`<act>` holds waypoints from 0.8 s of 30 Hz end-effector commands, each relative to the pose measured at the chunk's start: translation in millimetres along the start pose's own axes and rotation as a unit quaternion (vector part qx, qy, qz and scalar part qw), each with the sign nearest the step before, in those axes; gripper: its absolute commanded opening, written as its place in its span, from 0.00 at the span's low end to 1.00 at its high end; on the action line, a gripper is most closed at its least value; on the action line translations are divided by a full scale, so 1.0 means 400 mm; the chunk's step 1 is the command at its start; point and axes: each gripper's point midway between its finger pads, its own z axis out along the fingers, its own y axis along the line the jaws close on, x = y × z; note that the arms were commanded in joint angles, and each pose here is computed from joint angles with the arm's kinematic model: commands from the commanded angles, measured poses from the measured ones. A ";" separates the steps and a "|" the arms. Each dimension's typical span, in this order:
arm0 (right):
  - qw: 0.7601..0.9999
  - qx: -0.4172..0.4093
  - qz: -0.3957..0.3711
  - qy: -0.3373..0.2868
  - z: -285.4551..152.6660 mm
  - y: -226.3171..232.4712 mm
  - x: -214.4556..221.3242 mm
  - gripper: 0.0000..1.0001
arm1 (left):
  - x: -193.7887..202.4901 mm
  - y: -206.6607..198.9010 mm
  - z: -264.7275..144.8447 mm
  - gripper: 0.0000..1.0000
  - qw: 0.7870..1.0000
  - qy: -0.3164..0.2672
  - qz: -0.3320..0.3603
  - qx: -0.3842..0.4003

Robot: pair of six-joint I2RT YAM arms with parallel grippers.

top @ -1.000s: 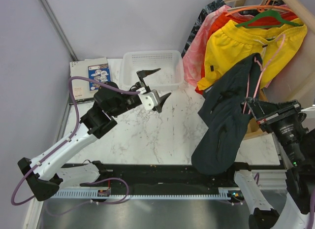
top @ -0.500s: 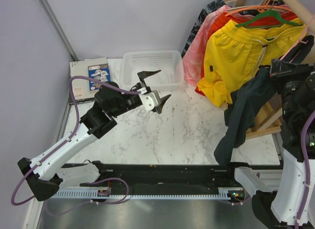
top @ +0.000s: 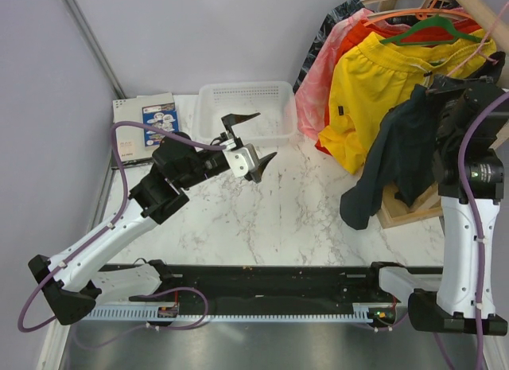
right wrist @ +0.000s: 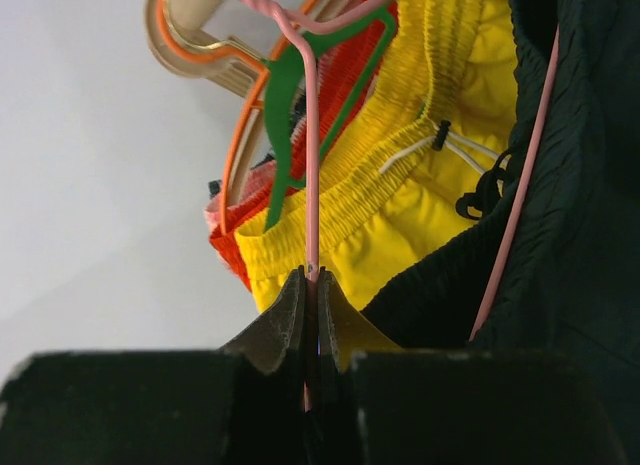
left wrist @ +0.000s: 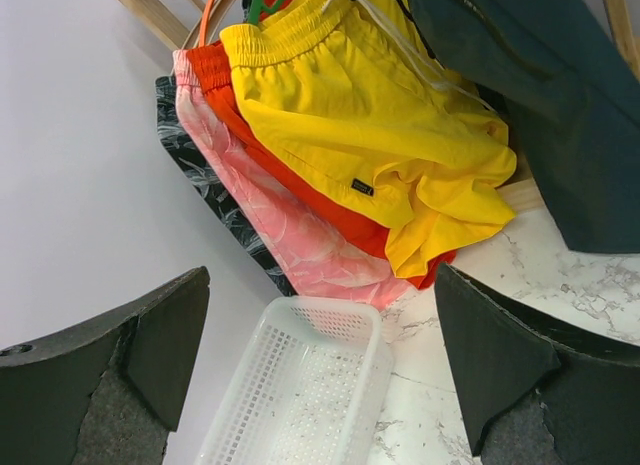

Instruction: Place the shorts on the hanger

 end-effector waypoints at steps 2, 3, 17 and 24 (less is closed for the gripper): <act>0.999 -0.026 0.033 -0.023 0.033 0.011 0.010 0.00 | -0.021 0.025 -0.013 0.99 1.000 -0.011 -0.009 -0.022; 0.999 -0.018 0.029 -0.023 0.044 -0.003 0.022 0.00 | -0.016 0.022 -0.011 0.99 1.000 -0.008 -0.011 -0.021; 0.998 -0.051 -0.010 -0.019 0.088 0.015 0.105 0.48 | 0.094 -0.007 -0.032 0.99 0.990 0.070 -0.118 -0.033; 0.996 -0.065 -0.039 -0.052 0.001 0.018 0.027 0.98 | 0.140 -0.009 -0.067 0.99 0.969 0.097 -0.222 -0.060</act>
